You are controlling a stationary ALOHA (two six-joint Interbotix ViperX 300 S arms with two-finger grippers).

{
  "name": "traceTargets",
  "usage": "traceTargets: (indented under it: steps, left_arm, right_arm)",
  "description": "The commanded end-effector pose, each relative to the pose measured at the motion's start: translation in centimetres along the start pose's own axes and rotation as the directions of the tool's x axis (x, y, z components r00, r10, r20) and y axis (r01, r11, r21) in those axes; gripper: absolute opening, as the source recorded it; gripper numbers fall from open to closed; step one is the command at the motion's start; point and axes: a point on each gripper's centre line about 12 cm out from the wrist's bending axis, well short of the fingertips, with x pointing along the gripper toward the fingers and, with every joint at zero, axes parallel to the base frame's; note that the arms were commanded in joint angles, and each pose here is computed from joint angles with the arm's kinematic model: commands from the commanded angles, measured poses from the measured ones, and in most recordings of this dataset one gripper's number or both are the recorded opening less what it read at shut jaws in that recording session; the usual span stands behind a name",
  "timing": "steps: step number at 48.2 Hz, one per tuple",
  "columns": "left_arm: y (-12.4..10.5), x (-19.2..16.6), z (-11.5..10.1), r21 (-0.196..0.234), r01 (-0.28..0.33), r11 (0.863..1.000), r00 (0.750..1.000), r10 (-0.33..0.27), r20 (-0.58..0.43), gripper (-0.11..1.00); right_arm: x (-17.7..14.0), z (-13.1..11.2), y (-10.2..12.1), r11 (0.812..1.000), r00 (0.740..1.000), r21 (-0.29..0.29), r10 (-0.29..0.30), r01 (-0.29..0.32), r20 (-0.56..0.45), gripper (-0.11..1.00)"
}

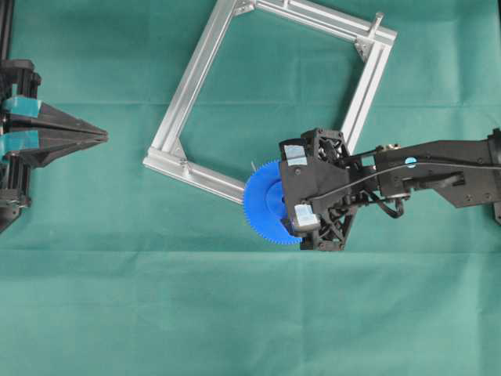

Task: Find the location of the shaft and insert the gear.
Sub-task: 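Align the gear's center hole over the metal shaft with the right gripper, then lower the blue gear onto the shaft and open the right gripper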

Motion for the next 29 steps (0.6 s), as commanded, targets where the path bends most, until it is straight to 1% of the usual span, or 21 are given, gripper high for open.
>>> traceTargets:
  steps: [1, 16, 29]
  left_arm:
    - [0.05, 0.12, 0.89, 0.0, -0.003, 1.0, 1.0, 0.003, 0.023, 0.01]
    - [0.06, 0.12, 0.89, -0.003, -0.003, 1.0, 1.0, 0.003, 0.023, 0.01]
    - [0.06, 0.12, 0.84, -0.005, -0.003, 1.0, 1.0, 0.003, 0.018, 0.01]
  right_arm:
    - [-0.56, 0.57, -0.34, 1.0, 1.0, 0.008, -0.001, 0.001, 0.022, 0.68]
    - [0.27, 0.52, -0.26, 1.0, 1.0, 0.007, 0.001, -0.001, 0.02, 0.68]
    - [0.25, 0.69, -0.23, 1.0, 1.0, 0.006, 0.001, -0.001, 0.025, 0.68]
